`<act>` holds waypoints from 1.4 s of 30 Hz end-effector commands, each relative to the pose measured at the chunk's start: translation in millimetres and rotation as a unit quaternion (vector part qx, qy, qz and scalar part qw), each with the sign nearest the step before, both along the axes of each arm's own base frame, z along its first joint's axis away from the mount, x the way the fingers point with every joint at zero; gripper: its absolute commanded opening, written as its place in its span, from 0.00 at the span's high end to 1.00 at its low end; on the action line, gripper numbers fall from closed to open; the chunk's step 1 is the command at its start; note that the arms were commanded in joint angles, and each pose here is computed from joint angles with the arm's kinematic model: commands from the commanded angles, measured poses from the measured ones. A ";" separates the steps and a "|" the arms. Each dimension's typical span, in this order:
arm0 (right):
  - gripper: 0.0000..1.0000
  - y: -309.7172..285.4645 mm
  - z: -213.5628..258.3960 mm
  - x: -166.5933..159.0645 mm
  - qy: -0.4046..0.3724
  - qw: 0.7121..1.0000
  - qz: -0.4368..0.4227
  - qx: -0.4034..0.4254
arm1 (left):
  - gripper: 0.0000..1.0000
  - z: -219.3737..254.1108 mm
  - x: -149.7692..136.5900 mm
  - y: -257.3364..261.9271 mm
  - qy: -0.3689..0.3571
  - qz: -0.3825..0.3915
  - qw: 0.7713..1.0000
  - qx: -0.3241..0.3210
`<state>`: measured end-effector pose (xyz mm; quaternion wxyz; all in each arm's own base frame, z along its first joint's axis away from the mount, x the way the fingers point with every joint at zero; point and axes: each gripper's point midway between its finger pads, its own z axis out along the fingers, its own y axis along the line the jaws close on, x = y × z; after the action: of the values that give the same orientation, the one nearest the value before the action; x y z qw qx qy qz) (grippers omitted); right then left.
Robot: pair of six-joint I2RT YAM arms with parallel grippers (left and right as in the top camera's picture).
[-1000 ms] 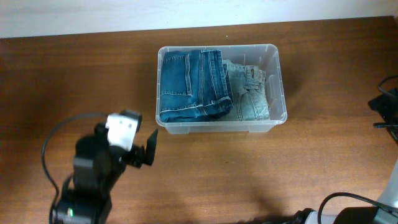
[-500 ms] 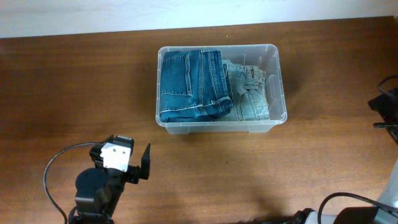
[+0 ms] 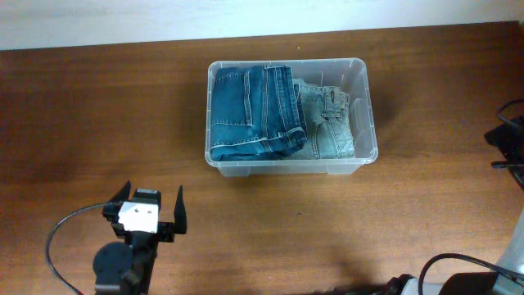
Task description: Pack container
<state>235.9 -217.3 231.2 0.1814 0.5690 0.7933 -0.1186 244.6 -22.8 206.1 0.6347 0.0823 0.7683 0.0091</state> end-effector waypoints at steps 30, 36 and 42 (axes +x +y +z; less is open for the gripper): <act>0.02 -0.8 -0.9 -1.7 0.001 1.000 -0.007 0.000 | 0.01 18.6 -3.3 37.6 -0.197 0.079 0.977 0.003; 0.02 -0.8 -0.9 -1.7 0.001 1.000 -0.008 0.000 | 0.01 34.3 -7.2 39.9 -0.229 0.084 0.970 0.003; 0.02 -0.8 -0.9 -1.7 0.001 1.000 -0.007 0.000 | 0.01 14.9 -3.4 47.0 -0.189 0.101 0.977 0.006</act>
<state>236.0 -217.2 231.2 0.1814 0.5687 0.7935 -0.1185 240.4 18.1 230.2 0.7753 0.0110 0.6268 0.0769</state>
